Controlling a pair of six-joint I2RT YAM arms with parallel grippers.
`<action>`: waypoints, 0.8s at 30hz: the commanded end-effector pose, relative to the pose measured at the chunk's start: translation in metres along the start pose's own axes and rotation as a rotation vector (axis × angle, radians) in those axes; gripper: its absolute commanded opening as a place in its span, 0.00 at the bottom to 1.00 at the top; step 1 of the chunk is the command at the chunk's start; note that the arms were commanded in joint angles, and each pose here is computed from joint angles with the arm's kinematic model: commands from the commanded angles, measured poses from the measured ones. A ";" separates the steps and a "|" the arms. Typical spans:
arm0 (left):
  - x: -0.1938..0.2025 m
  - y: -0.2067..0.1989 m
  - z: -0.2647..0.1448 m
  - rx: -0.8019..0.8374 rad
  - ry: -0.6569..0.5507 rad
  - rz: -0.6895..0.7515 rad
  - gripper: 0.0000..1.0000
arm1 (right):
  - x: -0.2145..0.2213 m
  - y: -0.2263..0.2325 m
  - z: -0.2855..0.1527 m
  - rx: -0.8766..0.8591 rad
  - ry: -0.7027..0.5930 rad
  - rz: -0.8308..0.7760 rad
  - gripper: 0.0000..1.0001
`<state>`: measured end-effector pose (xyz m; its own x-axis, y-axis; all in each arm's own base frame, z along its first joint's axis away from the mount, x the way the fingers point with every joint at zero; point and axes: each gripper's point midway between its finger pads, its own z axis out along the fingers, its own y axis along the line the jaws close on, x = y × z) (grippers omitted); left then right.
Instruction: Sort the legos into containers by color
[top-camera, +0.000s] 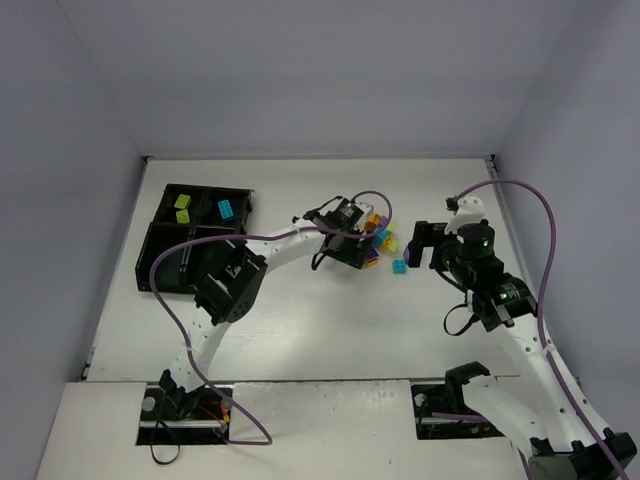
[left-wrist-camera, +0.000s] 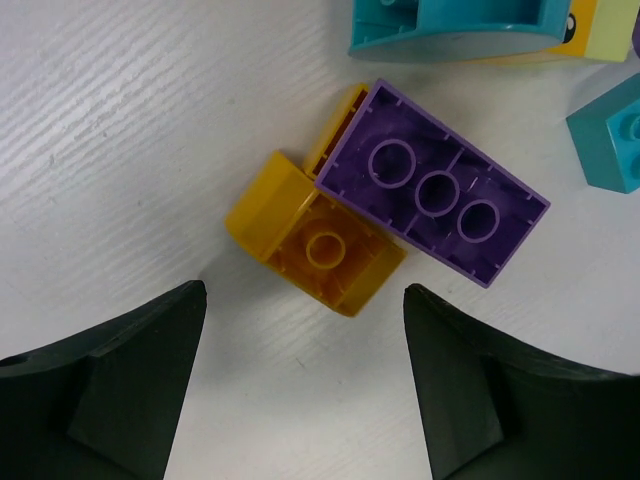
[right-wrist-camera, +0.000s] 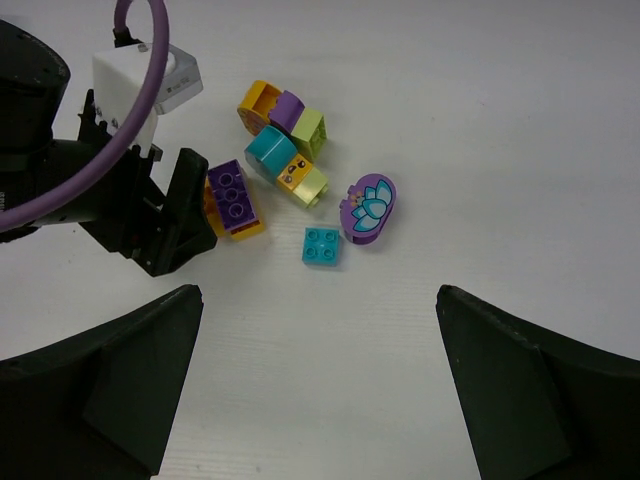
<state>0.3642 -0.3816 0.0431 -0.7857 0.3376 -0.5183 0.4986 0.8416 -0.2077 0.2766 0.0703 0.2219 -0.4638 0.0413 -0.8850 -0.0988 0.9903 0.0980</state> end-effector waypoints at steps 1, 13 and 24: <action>-0.045 -0.011 -0.018 0.033 -0.129 0.152 0.73 | -0.014 0.000 -0.002 0.006 -0.055 -0.004 1.00; -0.038 -0.004 0.011 0.065 -0.061 0.423 0.74 | -0.017 -0.001 -0.004 0.008 -0.055 -0.030 1.00; -0.022 0.022 -0.014 0.047 -0.040 0.305 0.28 | -0.014 -0.001 -0.002 0.010 -0.043 -0.019 1.00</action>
<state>0.3894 -0.3858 0.0344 -0.5434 0.6025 -0.5846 0.7643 0.6431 -0.0476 0.2750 0.0686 0.2204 -0.4675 0.0147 -0.8838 -0.1094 0.9912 0.0743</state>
